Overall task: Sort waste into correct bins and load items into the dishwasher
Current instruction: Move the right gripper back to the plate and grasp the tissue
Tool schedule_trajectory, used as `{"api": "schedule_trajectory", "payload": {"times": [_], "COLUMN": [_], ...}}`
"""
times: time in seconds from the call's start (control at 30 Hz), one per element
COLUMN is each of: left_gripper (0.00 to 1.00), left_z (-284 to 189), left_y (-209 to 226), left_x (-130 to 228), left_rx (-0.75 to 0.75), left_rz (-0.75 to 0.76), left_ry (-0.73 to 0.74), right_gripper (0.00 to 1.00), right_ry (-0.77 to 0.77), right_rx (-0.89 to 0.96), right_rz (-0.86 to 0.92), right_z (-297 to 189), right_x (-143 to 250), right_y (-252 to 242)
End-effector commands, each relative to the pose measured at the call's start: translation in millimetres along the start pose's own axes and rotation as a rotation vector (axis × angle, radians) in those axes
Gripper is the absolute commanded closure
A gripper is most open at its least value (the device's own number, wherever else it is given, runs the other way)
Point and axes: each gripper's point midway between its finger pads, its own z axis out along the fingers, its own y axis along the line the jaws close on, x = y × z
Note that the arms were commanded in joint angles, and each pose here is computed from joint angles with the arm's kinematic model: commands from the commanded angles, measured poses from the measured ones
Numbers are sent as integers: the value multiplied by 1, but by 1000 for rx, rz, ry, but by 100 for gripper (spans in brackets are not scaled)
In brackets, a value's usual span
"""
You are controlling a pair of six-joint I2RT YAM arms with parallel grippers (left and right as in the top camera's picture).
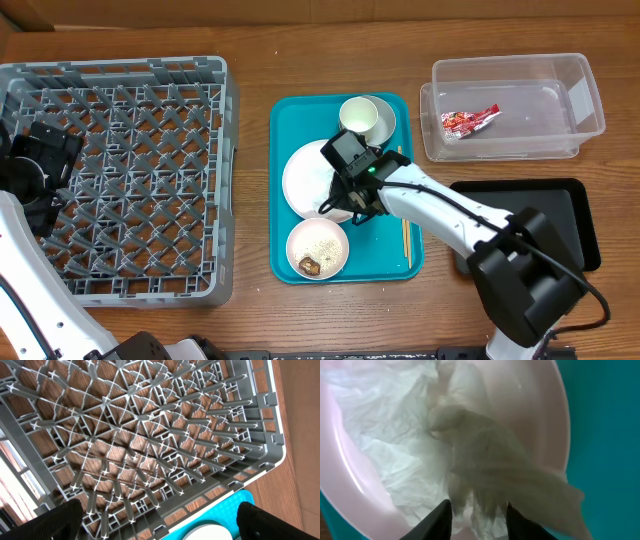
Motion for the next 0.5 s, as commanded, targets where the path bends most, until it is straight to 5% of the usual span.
{"api": "schedule_trajectory", "payload": {"times": [0.0,0.07,0.47], "left_gripper": [0,0,0], "left_z": [-5,-5,-5], "left_y": [-5,-5,-5], "left_x": [-3,-3,-3], "left_rx": [17,17,17], "left_rz": [-10,-10,-10], "left_ry": [-11,-11,-11], "right_gripper": [81,96,96], "right_ry": [6,4,-95], "right_rx": [22,20,-61], "right_rz": [8,7,-75], "right_z": [8,7,-87], "right_x": [1,0,-44], "right_y": [-5,-4,42]}}
